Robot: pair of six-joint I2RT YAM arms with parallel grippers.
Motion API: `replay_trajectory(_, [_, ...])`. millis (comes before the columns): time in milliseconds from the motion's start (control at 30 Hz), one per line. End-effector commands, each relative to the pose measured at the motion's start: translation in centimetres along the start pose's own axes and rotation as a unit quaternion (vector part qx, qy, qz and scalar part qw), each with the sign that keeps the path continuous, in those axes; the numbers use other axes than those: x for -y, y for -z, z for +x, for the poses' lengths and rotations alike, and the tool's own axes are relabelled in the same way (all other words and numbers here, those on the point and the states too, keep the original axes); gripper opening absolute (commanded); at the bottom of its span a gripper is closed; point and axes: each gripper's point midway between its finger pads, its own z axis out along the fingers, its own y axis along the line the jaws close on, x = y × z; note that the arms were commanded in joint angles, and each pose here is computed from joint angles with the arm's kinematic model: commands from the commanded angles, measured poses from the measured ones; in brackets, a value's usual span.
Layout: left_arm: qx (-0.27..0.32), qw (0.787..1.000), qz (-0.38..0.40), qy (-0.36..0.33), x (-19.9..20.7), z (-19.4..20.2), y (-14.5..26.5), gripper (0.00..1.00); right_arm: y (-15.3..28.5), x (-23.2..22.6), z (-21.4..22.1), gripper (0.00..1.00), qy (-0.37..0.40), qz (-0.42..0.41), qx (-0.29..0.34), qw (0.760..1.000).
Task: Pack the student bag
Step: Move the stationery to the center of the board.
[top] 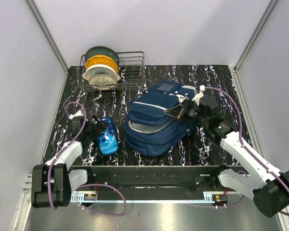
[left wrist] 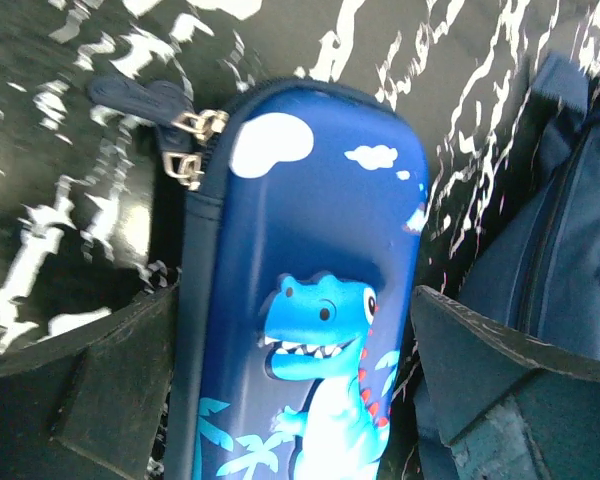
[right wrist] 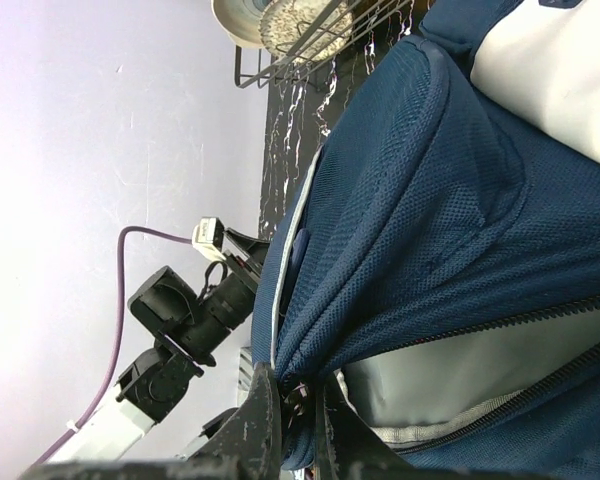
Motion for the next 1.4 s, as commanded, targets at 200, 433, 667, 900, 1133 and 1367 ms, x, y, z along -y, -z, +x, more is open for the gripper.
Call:
replay_trajectory(200, [-0.098, 0.988, -0.044, -0.108, 0.3, 5.9, 0.6, 0.99, 0.4, -5.4, -1.4, 0.01, 0.019, -0.107, 0.012, 0.994])
replay_trajectory(433, [-0.108, 0.986, -0.03, -0.12, 1.6, 7.2, 0.3, 0.99, 0.2, -5.0, -1.2, 0.01, 0.013, -0.103, 0.01, 0.995])
replay_trajectory(667, [-0.127, 0.986, 0.053, -0.099, 4.9, 9.4, -0.2, 0.96, 0.0, -4.2, -0.8, 0.01, 0.008, -0.096, 0.005, 0.995])
replay_trajectory(900, [-0.151, 0.981, 0.095, -0.081, 5.3, 11.4, -0.6, 0.99, 0.1, -3.7, -0.4, 0.01, 0.003, -0.091, 0.002, 0.996])
replay_trajectory(1133, [-0.178, 0.974, 0.097, -0.104, 4.8, 12.7, -0.6, 0.75, 0.0, -3.5, -0.4, 0.01, 0.002, -0.089, 0.0, 0.996])
replay_trajectory(1367, [-0.17, 0.967, 0.133, -0.137, 7.6, 12.2, 0.5, 0.36, -0.1, -3.4, -0.4, 0.02, 0.001, -0.086, 0.0, 0.996])
